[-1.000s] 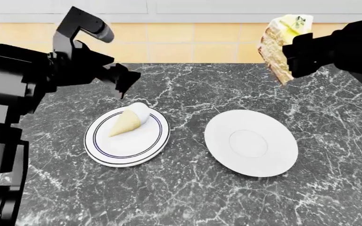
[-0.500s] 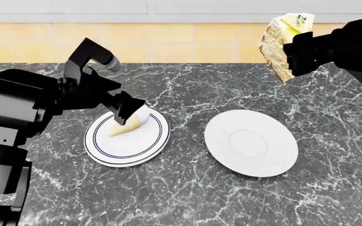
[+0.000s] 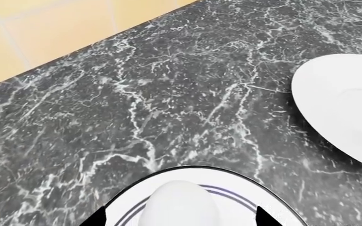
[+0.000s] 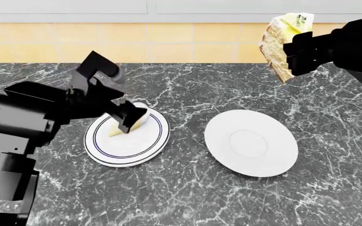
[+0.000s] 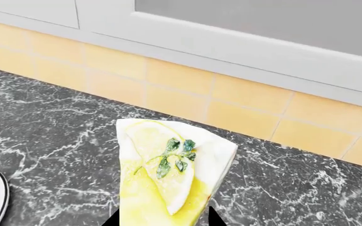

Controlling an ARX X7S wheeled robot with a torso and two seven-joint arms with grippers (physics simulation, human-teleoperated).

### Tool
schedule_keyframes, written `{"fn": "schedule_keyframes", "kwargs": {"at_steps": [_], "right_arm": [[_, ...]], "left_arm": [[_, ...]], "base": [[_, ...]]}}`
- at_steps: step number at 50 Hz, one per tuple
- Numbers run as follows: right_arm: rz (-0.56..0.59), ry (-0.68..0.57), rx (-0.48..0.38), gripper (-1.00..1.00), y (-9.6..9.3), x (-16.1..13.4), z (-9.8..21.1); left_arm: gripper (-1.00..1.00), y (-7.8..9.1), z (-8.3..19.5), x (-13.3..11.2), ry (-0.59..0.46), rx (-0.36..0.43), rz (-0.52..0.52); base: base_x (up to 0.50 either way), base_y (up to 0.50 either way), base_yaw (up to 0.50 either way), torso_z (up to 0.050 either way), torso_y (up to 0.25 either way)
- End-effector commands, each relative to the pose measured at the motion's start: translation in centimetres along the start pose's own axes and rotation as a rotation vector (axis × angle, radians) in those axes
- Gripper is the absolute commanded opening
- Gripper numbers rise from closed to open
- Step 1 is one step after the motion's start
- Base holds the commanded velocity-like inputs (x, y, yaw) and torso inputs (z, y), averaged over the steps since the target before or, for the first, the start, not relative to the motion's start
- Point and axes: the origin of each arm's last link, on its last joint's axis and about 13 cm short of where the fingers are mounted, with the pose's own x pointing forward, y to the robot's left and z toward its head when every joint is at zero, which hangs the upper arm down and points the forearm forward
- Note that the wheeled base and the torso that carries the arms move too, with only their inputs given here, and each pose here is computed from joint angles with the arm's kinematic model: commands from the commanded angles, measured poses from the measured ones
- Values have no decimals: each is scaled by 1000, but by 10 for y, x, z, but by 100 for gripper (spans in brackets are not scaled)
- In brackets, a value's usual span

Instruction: Move the dessert items from the plate to the tray.

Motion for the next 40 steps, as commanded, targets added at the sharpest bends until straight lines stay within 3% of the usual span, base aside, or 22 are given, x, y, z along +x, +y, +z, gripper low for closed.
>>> {"fn": "schedule_keyframes", "kwargs": {"at_steps": [1, 40], "right_arm": [[-4, -7, -4, -100, -1, 1, 1], [-10, -12, 1, -100, -2, 3, -2]], "left_arm": [[100, 0, -10, 8, 17, 4, 10], [100, -1, -25, 25, 28, 15, 7]], "base": [[0, 0, 0, 0, 0], [0, 0, 0, 0, 0]]}}
